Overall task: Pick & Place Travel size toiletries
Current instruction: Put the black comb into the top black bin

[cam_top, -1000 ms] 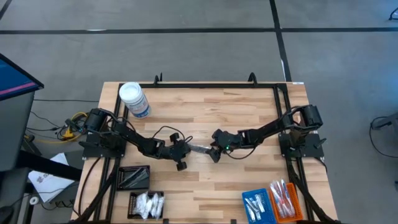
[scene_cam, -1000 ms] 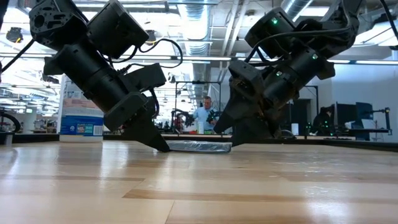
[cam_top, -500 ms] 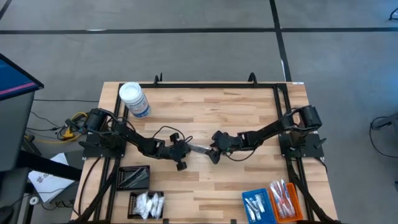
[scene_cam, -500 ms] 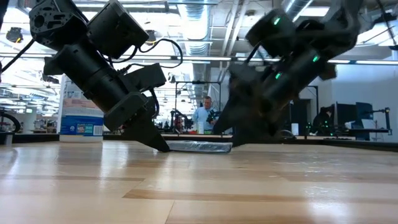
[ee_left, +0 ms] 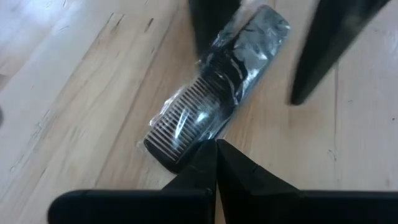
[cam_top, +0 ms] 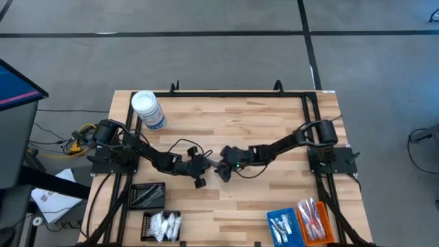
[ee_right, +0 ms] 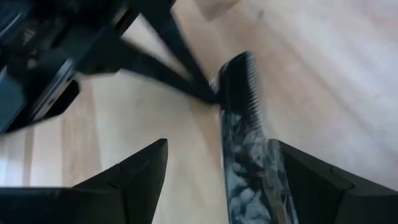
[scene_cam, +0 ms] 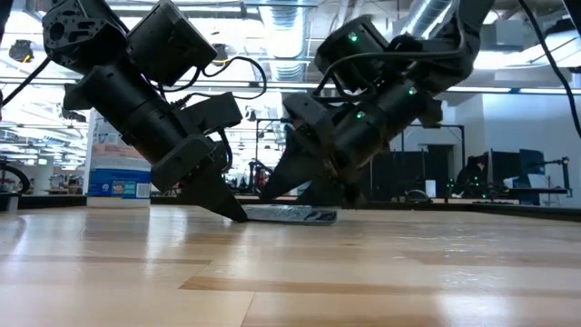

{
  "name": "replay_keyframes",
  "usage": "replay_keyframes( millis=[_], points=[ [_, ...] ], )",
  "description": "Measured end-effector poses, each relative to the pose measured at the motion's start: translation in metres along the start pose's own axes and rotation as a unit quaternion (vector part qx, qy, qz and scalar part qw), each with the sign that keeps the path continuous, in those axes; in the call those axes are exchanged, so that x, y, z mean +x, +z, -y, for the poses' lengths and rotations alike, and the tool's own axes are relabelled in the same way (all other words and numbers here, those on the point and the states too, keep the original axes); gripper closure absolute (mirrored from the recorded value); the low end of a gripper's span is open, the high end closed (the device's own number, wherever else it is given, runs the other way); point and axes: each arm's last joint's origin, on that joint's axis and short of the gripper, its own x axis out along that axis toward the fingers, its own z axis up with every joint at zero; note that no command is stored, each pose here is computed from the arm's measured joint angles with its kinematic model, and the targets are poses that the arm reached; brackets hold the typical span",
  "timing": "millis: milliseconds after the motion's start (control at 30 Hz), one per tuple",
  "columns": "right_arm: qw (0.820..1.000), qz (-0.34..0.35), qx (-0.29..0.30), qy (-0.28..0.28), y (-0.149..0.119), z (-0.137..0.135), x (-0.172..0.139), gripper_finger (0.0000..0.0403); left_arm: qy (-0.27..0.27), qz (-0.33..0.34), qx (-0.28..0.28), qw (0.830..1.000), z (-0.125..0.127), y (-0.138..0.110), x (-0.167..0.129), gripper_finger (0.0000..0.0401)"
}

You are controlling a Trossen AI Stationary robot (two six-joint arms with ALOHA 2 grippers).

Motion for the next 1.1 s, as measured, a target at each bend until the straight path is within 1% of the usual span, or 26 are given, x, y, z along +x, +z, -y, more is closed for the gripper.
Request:
replay_keyframes(
  millis=[167,367,500,567,633,833,933,967,1100],
  points=[
    [1.0,-0.023,-0.011,0.005,-0.005,-0.0069,-0.0052,0.0133,0.0,0.0,0.0,1.0,0.0,0.0,0.0,0.0401],
    [0.999,-0.027,-0.018,0.004,-0.0065,-0.0071,-0.0053,0.0134,0.002,0.0,-0.001,1.0,0.0,-0.0001,0.0,0.0401],
    [0.999,-0.028,-0.023,0.002,-0.0066,-0.0065,-0.0053,0.0154,0.003,0.001,-0.001,1.0,-0.0001,-0.0001,0.0,0.0401],
    [0.999,-0.03,-0.027,0.0,-0.0063,-0.0052,-0.0053,0.0176,0.003,0.001,-0.001,1.0,-0.0001,-0.0001,0.0,0.0401],
    [0.999,-0.033,-0.031,-0.005,-0.0064,-0.0037,-0.0052,0.0207,0.004,0.001,-0.001,1.0,-0.0002,-0.0002,0.0,0.0401],
    [0.999,-0.037,-0.032,-0.012,-0.007,-0.0018,-0.0053,0.0323,0.007,0.002,-0.001,1.0,-0.0003,-0.0001,0.0,0.0401],
    [0.998,-0.042,-0.038,-0.007,-0.0077,-0.002,-0.0051,0.0382,0.013,0.005,0.002,1.0,0.0012,-0.0009,-0.0008,0.0401],
    [0.998,-0.043,-0.039,-0.006,-0.0077,-0.0021,-0.0053,0.039,0.019,0.006,0.004,1.0,0.0021,-0.0015,-0.0015,0.0401],
    [0.998,-0.043,-0.047,-0.004,-0.0075,-0.0022,-0.0052,0.039,0.033,0.02,0.011,0.999,0.0066,-0.0008,-0.008,0.04]
  ],
)
